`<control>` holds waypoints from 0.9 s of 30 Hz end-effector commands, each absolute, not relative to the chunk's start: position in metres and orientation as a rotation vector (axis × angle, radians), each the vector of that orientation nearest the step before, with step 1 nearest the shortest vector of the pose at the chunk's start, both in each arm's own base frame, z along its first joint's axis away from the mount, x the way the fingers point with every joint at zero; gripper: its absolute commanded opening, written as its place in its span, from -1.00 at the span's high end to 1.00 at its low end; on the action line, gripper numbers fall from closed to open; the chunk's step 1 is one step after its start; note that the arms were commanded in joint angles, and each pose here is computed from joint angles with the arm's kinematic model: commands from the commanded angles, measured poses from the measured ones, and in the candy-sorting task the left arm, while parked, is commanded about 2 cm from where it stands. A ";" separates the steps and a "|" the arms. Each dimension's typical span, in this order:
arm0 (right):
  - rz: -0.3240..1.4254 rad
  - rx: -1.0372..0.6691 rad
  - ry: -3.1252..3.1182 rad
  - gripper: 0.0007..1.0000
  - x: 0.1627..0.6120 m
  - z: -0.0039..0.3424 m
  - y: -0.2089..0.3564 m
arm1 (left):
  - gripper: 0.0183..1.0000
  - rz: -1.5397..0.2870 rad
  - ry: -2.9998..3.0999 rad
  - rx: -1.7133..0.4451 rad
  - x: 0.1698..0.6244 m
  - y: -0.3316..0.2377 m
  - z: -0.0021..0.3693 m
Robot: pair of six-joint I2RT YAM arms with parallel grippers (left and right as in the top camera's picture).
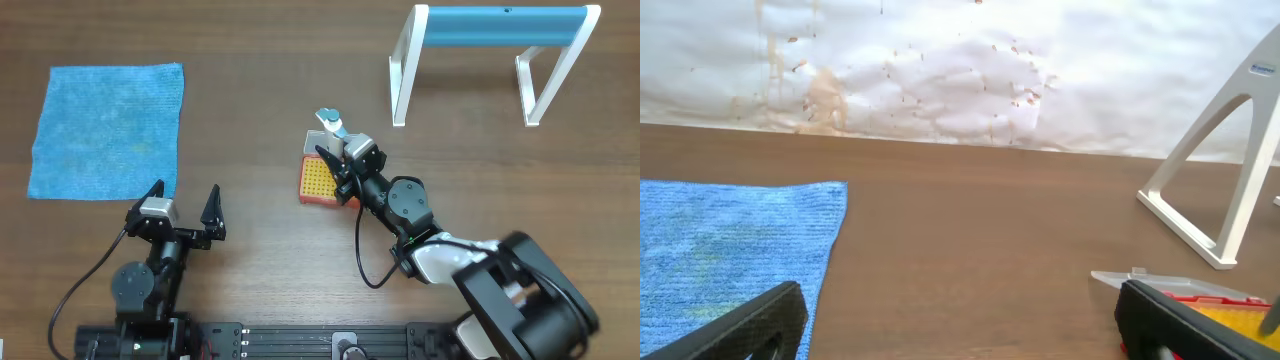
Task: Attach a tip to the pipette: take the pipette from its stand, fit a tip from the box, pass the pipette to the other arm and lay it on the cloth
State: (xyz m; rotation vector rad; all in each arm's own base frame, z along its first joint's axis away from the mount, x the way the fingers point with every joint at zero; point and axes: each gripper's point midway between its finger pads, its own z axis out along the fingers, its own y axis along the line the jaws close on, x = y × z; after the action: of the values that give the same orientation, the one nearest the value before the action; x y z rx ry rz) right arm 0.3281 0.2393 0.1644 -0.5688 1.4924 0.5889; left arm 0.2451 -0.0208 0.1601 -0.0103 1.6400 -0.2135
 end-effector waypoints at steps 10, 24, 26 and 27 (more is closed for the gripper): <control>0.712 -0.729 1.364 0.86 0.320 0.273 0.266 | -0.99 -0.228 1.640 -0.010 0.245 -0.022 0.159; 0.806 -0.778 1.920 0.86 0.291 0.263 0.258 | -0.99 -0.229 1.640 -0.011 0.245 -0.022 0.159; 0.856 -0.759 1.965 0.86 0.286 0.258 0.260 | -0.99 -0.229 1.640 -0.011 0.245 -0.022 0.159; 0.883 -0.756 1.972 0.86 0.283 0.258 0.261 | -0.99 -0.228 1.640 -0.010 0.245 -0.022 0.159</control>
State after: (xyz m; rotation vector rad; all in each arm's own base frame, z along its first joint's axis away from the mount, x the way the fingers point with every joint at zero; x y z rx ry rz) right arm 0.2905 0.2548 0.2534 -0.7908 1.9455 0.7781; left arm 0.2451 -0.0208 0.1601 -0.0106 1.6400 -0.2138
